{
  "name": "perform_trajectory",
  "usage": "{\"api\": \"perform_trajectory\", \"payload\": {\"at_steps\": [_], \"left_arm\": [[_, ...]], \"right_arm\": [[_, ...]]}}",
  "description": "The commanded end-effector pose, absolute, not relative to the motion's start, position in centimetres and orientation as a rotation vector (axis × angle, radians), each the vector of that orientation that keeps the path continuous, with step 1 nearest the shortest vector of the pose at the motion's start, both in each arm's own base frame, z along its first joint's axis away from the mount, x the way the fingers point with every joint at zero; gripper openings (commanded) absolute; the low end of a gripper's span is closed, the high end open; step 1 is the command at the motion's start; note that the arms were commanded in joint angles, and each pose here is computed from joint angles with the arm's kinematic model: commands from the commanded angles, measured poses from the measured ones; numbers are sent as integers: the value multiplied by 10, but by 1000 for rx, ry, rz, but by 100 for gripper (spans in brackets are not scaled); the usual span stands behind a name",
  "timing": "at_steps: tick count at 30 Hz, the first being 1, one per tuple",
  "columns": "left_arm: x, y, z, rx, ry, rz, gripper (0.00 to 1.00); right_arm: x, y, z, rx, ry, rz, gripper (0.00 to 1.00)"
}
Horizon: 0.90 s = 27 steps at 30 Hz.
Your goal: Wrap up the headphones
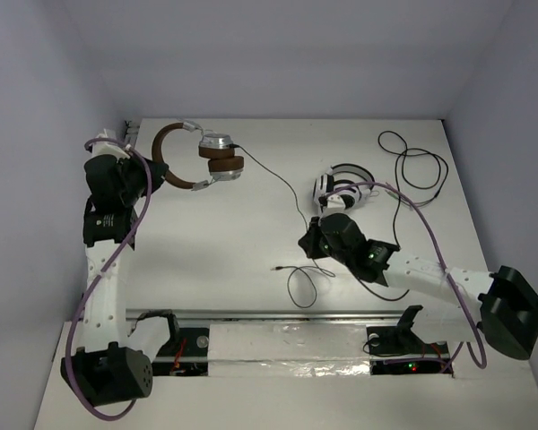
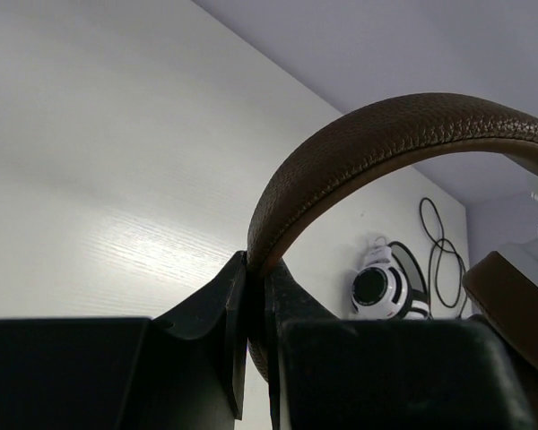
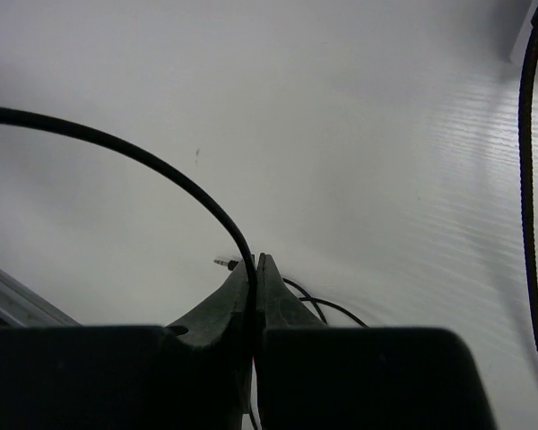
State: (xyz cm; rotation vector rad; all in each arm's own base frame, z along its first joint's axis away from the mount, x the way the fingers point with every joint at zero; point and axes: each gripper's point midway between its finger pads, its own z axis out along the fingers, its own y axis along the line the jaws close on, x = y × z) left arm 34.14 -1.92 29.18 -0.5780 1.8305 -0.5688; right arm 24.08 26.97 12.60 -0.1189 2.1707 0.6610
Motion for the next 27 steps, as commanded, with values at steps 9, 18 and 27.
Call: {"api": "perform_trajectory", "payload": {"at_steps": [9,18,27], "left_arm": [[346,-31,292,-545,1755,-718,0],[352,-26,251,-712,1729,-771,0],[327,-67,206,-580,1896,-620,0]], "right_arm": [[238,253,205,-69,1985,772,0],[243,244,180,-117,2205,509,0],[270,206,303,-15,1927,376,0]]}}
